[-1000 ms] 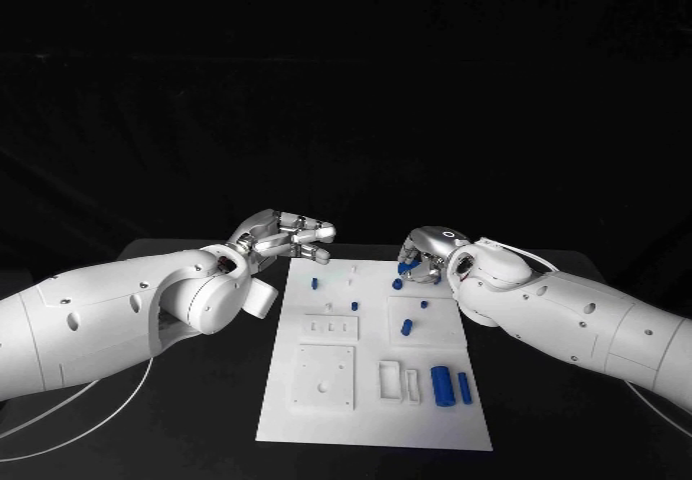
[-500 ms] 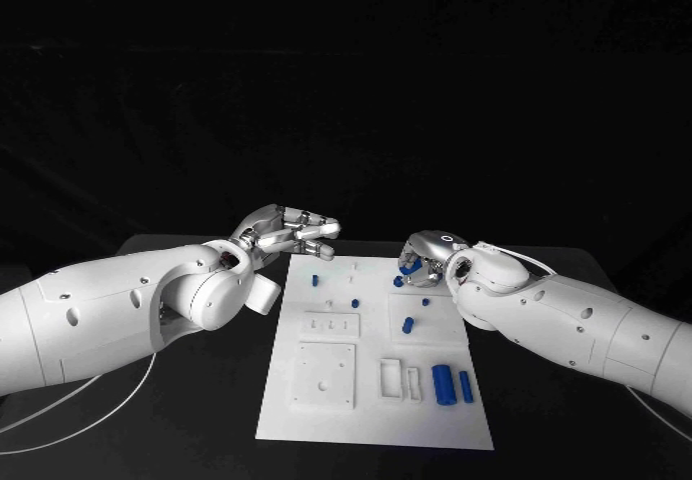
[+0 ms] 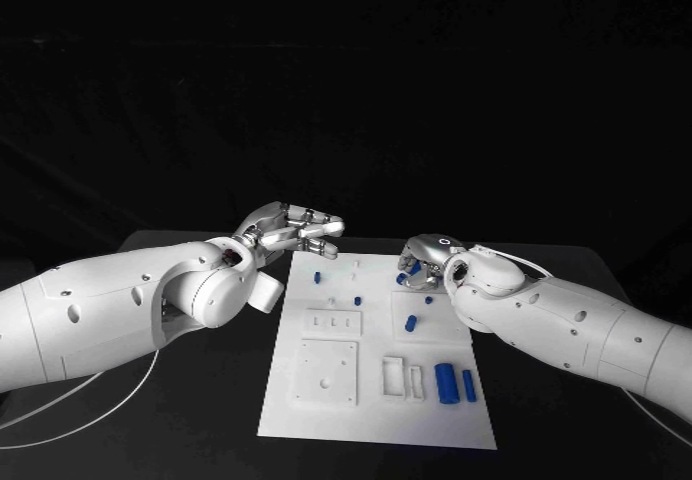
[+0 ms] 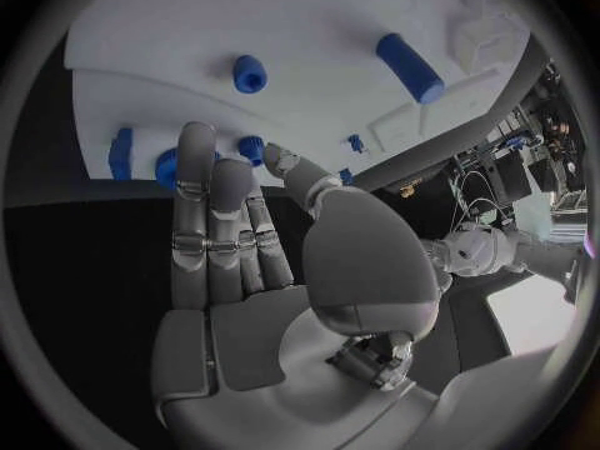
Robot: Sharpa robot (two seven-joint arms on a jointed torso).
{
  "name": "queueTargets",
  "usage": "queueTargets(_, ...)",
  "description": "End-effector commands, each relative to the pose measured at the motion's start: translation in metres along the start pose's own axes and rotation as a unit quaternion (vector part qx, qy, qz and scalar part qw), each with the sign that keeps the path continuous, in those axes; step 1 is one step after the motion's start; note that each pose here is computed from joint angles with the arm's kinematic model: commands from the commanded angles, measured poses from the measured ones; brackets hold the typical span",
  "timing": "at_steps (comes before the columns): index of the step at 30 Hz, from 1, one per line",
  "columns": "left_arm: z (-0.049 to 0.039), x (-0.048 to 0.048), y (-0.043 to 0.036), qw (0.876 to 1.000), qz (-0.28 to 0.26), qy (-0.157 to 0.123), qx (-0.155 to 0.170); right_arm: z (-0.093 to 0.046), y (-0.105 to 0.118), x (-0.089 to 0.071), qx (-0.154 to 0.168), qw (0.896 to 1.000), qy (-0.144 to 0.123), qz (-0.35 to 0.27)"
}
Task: Assemble the parts on the task board
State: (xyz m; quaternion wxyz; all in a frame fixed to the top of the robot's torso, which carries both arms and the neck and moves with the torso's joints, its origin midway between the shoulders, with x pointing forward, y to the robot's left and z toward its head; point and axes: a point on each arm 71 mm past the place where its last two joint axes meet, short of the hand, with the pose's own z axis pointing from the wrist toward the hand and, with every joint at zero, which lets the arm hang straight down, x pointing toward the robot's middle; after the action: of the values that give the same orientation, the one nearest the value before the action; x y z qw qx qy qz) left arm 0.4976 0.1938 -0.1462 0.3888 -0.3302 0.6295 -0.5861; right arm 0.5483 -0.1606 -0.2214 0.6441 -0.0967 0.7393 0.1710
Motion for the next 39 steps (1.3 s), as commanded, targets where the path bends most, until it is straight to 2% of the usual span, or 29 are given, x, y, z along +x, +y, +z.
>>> queueTargets(1,0.0008,0.0018,-0.0035,1.0,-0.002,0.01,0.003,0.0001,0.0016,0.0037,-0.001,1.0,0.012,-0.013)
queueTargets(20,0.0037,0.0007,-0.0085,1.0,0.001,0.011,0.005,0.001,0.0052,0.0075,-0.001,1.0,0.016,-0.021)
queueTargets(39,0.006,-0.0004,-0.0084,1.0,0.002,0.012,0.003,-0.0005,0.0036,-0.0002,0.017,0.999,-0.015,-0.026)
